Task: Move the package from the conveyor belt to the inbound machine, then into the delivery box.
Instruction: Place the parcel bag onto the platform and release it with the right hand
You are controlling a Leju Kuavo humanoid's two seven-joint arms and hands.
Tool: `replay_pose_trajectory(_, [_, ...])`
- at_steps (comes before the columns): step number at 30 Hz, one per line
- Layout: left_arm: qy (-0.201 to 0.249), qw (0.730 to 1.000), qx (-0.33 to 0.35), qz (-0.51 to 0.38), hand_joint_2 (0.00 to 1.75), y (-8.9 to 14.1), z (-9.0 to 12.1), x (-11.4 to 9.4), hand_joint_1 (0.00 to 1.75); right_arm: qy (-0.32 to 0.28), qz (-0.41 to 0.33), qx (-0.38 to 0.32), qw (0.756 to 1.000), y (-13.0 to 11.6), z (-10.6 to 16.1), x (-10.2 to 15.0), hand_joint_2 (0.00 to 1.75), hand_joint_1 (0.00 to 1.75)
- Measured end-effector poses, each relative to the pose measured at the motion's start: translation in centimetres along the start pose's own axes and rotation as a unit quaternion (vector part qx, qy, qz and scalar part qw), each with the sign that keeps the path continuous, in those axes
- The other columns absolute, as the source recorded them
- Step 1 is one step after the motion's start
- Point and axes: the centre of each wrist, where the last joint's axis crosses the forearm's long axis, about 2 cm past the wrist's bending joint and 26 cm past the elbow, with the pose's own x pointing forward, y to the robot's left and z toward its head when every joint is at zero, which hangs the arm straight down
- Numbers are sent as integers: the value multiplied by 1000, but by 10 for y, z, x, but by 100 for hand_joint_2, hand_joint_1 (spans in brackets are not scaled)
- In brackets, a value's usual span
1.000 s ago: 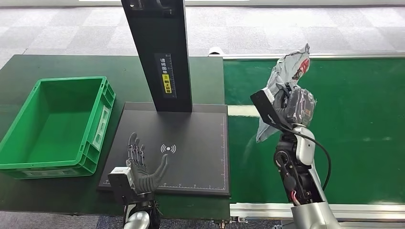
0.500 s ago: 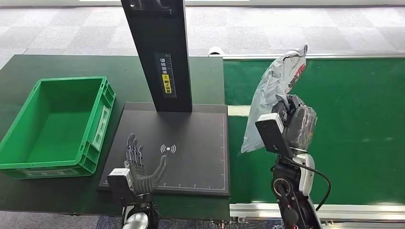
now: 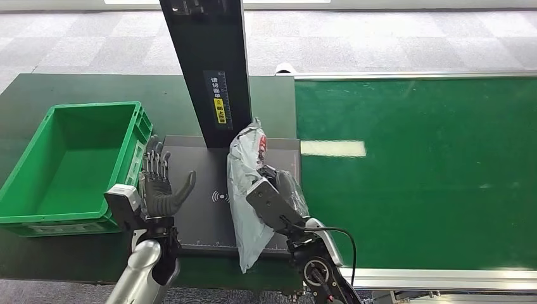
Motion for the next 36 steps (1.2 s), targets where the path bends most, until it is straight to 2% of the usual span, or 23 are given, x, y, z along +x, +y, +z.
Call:
replay_pose_trajectory(3, [-19, 999, 30, -7, 175, 14, -17, 6, 0, -5, -1, 26, 1000, 8, -12, 7, 175, 175])
replay_pose_trajectory(6, [-29, 998, 48, -12, 175, 23, -23, 9, 0, -7, 2, 36, 999, 10, -19, 10, 175, 175])
replay_pose_trajectory(26, [-43, 997, 65, -27, 175, 32, -30, 13, 0, 2, 12, 52, 999, 15, -26, 8, 175, 175])
replay_pose_trajectory(29, [-48, 996, 68, -33, 175, 33, -32, 14, 0, 8, 38, 51, 998, 12, -30, 9, 175, 175])
replay_pose_trajectory(32, [-54, 995, 70, -39, 175, 35, -37, 15, 0, 21, 96, 51, 994, 7, -39, 13, 175, 175])
replay_pose_trajectory(33, [-55, 995, 71, -42, 175, 36, -37, 15, 0, 26, 115, 50, 992, 4, -42, 14, 175, 150])
replay_pose_trajectory(36, [-59, 994, 72, -50, 175, 38, -38, 16, 0, 38, 159, 45, 986, -2, -48, 17, 44, 19])
